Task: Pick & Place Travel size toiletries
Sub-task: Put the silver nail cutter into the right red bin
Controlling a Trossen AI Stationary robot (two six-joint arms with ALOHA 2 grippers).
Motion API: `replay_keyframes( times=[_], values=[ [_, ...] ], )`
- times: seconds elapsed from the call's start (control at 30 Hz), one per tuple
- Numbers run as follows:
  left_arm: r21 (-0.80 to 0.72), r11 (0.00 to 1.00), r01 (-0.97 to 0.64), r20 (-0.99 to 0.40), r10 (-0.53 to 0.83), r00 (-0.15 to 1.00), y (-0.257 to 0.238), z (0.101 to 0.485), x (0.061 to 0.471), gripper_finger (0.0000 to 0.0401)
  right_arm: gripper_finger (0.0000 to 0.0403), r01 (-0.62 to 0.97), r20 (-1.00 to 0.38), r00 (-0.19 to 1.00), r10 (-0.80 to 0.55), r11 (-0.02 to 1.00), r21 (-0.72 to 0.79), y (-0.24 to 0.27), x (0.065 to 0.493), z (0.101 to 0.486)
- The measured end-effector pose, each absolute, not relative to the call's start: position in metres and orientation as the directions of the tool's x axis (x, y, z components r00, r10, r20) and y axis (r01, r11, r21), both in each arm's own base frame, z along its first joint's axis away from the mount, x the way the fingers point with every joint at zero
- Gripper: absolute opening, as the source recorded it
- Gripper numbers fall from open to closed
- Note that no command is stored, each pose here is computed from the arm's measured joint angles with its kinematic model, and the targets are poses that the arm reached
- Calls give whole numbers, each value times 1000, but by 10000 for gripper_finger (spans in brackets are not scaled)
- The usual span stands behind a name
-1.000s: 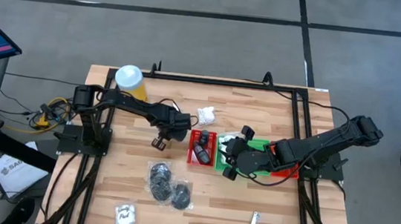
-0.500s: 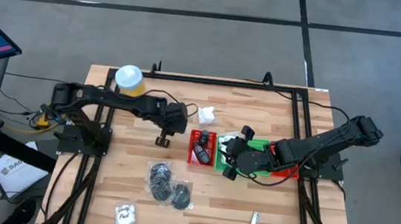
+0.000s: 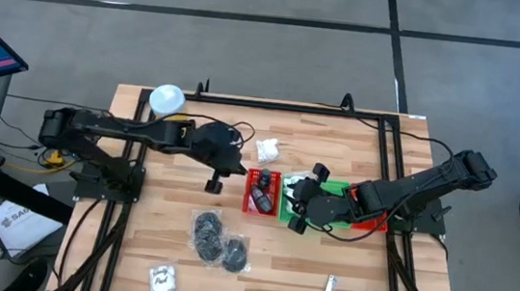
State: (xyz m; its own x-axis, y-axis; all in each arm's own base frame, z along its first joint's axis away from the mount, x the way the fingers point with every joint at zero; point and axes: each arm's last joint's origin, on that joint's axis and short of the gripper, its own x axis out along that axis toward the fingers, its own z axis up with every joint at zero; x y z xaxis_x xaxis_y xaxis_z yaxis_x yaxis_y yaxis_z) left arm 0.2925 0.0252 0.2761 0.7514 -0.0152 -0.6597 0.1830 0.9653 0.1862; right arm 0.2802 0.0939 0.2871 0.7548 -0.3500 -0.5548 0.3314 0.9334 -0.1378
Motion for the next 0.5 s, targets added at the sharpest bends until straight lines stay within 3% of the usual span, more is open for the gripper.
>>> replay_keyframes(
  times=[0.5],
  values=[
    [180, 971, 156, -284, -101, 954, -2, 313, 313, 10, 113, 302, -480, 810, -337, 941, -151, 95, 287, 295]
  ],
)
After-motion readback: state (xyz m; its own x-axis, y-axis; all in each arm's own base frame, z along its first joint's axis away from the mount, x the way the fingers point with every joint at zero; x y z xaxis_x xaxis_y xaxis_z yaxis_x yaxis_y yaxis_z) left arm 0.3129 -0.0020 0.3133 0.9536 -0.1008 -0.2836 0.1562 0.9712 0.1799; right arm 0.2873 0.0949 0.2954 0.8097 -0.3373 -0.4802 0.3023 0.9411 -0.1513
